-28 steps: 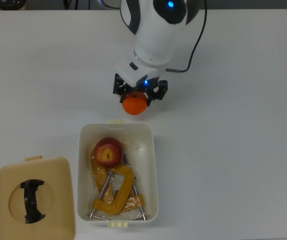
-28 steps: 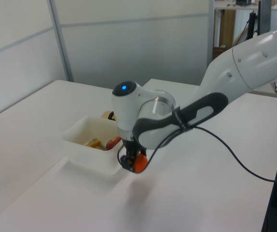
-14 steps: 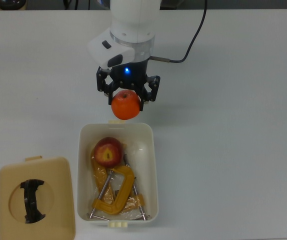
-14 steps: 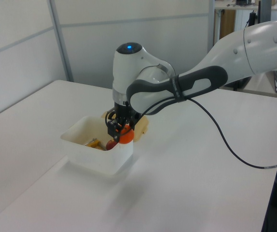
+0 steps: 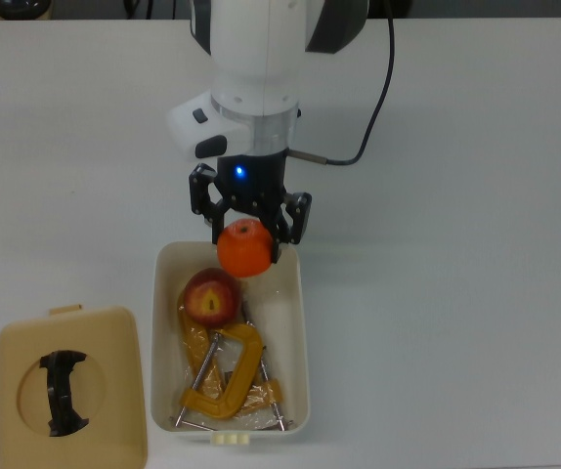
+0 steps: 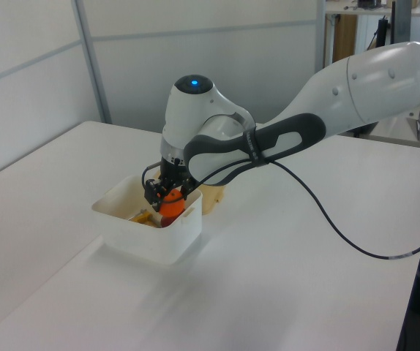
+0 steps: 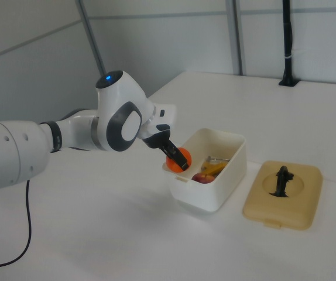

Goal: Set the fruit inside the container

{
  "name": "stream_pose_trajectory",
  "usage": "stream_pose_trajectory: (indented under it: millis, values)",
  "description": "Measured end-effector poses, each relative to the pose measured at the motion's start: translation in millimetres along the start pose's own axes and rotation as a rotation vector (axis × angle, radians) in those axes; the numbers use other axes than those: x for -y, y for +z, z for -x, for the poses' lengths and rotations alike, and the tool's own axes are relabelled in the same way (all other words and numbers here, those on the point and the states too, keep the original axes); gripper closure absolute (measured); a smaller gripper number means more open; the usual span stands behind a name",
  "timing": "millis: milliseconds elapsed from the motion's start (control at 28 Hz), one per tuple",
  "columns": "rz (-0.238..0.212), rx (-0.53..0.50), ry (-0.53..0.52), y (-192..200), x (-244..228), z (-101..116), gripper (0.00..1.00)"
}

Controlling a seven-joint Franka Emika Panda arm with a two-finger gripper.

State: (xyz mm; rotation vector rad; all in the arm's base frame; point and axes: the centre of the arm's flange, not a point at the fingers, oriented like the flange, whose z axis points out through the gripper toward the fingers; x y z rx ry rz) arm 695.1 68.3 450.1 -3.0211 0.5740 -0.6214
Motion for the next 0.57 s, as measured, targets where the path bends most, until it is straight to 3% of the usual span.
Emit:
stream_pose_trajectory:
  millis: [214, 321, 357, 571]
  values:
    - [0.024, -0.032, 0.032, 6.9, 3.6, -6.0, 0.19]
    - [0.028, -0.040, 0.040, 5.7, 4.1, -7.6, 0.11]
    - [0.027, -0.042, 0.041, 4.9, 4.3, -8.2, 0.02]
    - [0.026, -0.046, 0.042, 3.2, 4.7, -9.5, 0.00]
